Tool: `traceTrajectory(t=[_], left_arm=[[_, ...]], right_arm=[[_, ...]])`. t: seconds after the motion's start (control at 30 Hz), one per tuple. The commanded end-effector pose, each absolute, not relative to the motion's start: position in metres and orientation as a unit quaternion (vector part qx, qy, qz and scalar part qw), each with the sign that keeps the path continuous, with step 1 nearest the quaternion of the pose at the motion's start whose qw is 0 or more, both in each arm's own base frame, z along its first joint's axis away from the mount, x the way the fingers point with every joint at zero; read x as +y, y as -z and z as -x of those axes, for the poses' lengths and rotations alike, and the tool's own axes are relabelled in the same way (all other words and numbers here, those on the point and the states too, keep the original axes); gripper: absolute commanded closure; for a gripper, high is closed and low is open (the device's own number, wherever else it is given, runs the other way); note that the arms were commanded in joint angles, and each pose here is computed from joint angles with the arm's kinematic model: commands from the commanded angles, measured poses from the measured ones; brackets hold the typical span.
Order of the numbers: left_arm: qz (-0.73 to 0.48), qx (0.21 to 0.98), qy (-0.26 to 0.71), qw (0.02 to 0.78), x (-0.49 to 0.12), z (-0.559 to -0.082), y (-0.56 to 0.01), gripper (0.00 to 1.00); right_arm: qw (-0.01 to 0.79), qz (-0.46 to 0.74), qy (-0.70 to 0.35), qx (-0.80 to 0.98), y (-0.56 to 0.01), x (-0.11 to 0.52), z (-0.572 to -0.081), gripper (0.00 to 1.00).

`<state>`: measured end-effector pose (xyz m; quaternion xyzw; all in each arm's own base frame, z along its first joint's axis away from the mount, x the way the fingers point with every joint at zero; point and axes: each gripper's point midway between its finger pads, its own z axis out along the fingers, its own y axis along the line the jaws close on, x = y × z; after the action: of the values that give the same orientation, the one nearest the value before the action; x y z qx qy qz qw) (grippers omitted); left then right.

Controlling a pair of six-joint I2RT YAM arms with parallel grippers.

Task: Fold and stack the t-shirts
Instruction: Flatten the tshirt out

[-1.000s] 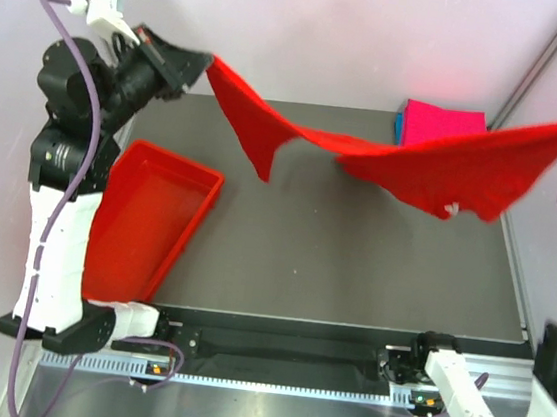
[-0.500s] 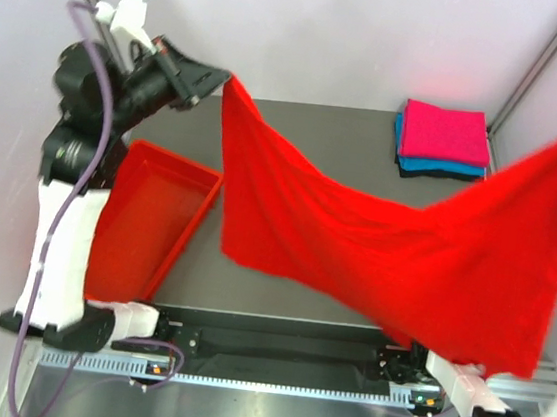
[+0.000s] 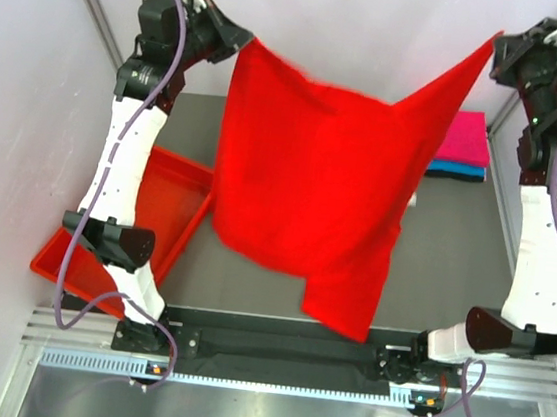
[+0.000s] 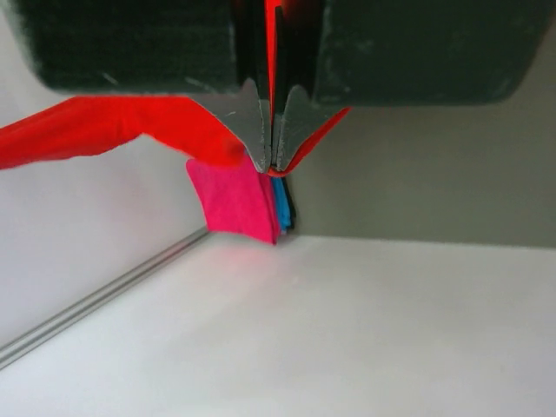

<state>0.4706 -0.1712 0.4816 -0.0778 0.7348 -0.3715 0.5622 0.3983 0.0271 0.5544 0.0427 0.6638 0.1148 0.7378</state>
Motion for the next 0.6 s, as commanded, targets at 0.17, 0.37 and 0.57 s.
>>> traceTrajectory(t=[0.17,0.37,0.57], left_arm=[[0.044,0.623,0.388,0.678,-0.154,-0.421,-0.593,1.0],[0.029,0.611,0.413,0.675,-0.151,-0.358,-0.596,1.0],[0.012,0.589,0.465,0.661,-0.158,-0.28,-0.59,1.0]], right_arm=[[0.852,-0.023,-0.114,0.51,-0.683,0.018,-0.323,1.0],[0.865,-0.078,-0.038,0.494,-0.687,-0.014,-0.248,1.0],[0.849,-0.124,-0.032,0.513,-0.66,-0.023,-0.166,1.0]])
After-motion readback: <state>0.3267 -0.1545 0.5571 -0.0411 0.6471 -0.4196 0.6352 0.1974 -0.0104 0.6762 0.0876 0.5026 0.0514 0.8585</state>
